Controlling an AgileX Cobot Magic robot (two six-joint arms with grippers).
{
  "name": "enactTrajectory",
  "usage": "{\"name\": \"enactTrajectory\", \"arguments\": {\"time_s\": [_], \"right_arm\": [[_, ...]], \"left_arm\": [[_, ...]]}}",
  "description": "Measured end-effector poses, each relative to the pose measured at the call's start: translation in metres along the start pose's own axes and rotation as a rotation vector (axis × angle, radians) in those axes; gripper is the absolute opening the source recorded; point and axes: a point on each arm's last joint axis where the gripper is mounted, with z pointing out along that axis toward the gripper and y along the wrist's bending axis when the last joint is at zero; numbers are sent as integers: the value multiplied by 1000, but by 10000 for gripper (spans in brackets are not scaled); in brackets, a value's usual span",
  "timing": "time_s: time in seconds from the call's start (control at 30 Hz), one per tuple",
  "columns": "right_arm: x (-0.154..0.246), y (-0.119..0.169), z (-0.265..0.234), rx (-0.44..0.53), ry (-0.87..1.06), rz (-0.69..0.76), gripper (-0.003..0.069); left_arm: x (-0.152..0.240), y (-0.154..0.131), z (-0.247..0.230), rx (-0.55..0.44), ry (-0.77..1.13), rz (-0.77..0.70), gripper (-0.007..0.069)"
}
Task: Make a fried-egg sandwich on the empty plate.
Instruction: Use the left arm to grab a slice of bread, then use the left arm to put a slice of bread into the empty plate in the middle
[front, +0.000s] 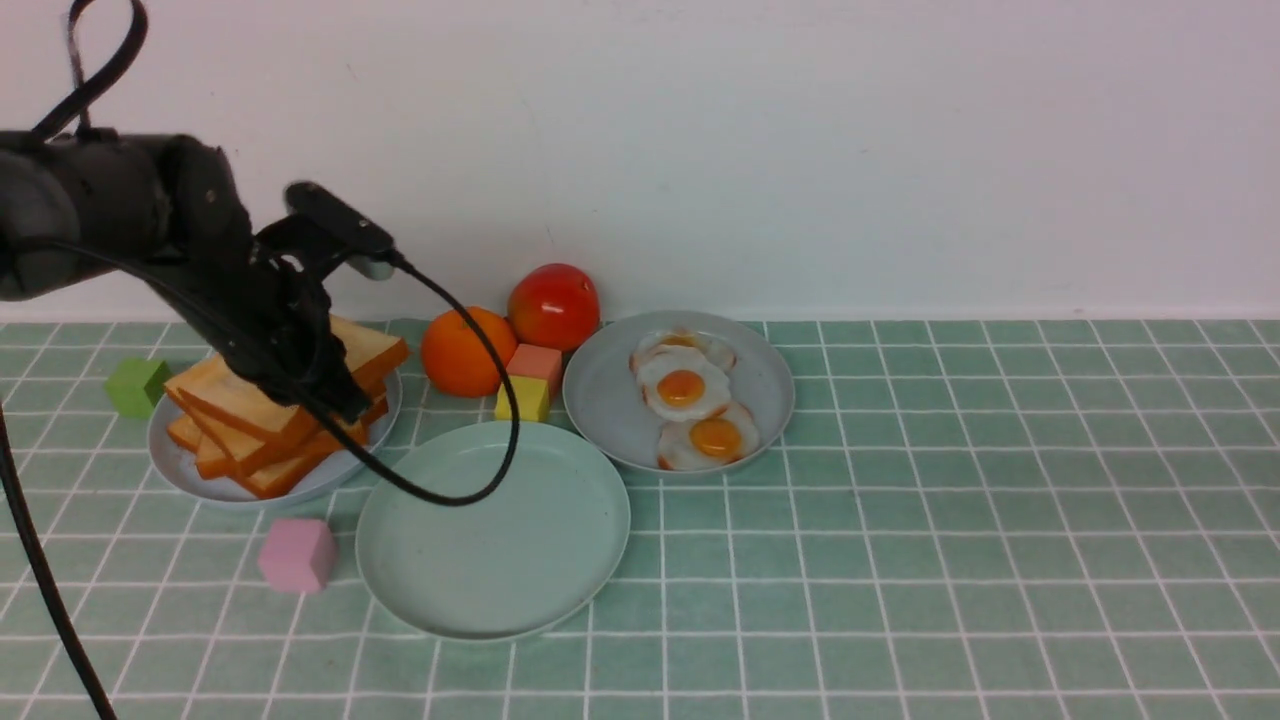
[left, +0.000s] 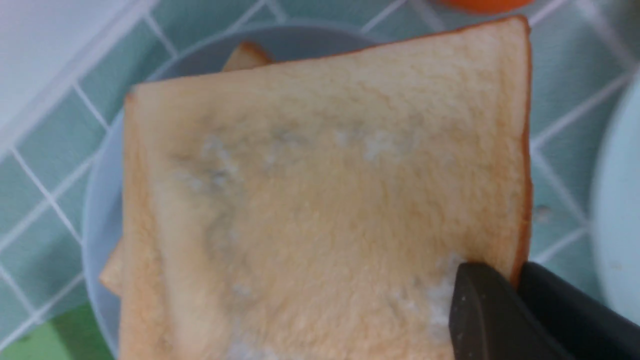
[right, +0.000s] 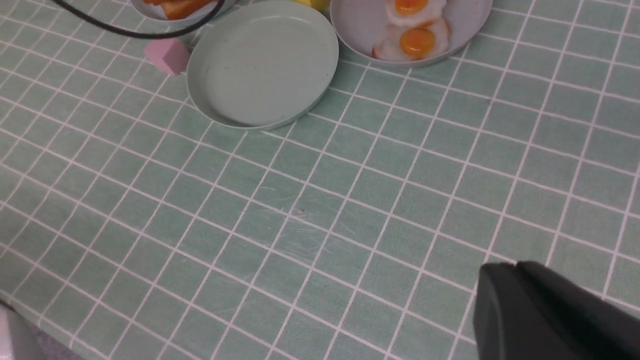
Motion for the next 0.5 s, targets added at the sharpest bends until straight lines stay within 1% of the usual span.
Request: {"name": "enactTrajectory", "arguments": {"time_s": [0.07, 0.13, 0.17, 0.23, 0.27, 0.3, 0.33, 0.37, 0.4, 0.43, 0.5], "right_arm": [[0, 0, 0, 0, 0, 0, 48], [0, 0, 0, -3, 1, -2, 51], [0, 0, 0, -3, 0, -4, 52], [0, 0, 0, -3, 5, -15, 54], [0, 0, 0, -3, 5, -16, 54], [1, 0, 0, -3, 6, -18, 55], [1, 0, 0, -3, 6, -18, 57], [1, 0, 0, -3, 6, -19, 57], [1, 0, 0, -3, 6, -19, 58], [1, 0, 0, -3, 6, -19, 59], [1, 0, 0, -3, 6, -22, 62]], "left_arm": [[-3, -2, -9, -21, 0, 3, 29], [-6, -1, -33, -80, 0, -38, 29], [-6, -1, -35, -86, -2, -34, 29], [-7, -3, -63, -120, -9, -117, 29], [-7, -5, -67, -122, -10, -131, 29], [-10, -13, -88, -122, -32, -173, 29], [-12, -28, -100, -101, -48, -181, 29], [-12, -36, -108, -89, -59, -182, 29], [-13, -55, -113, -54, -64, -158, 29], [-14, -69, -117, -32, -73, -135, 29], [-10, -106, -114, 35, -64, -64, 29]]}}
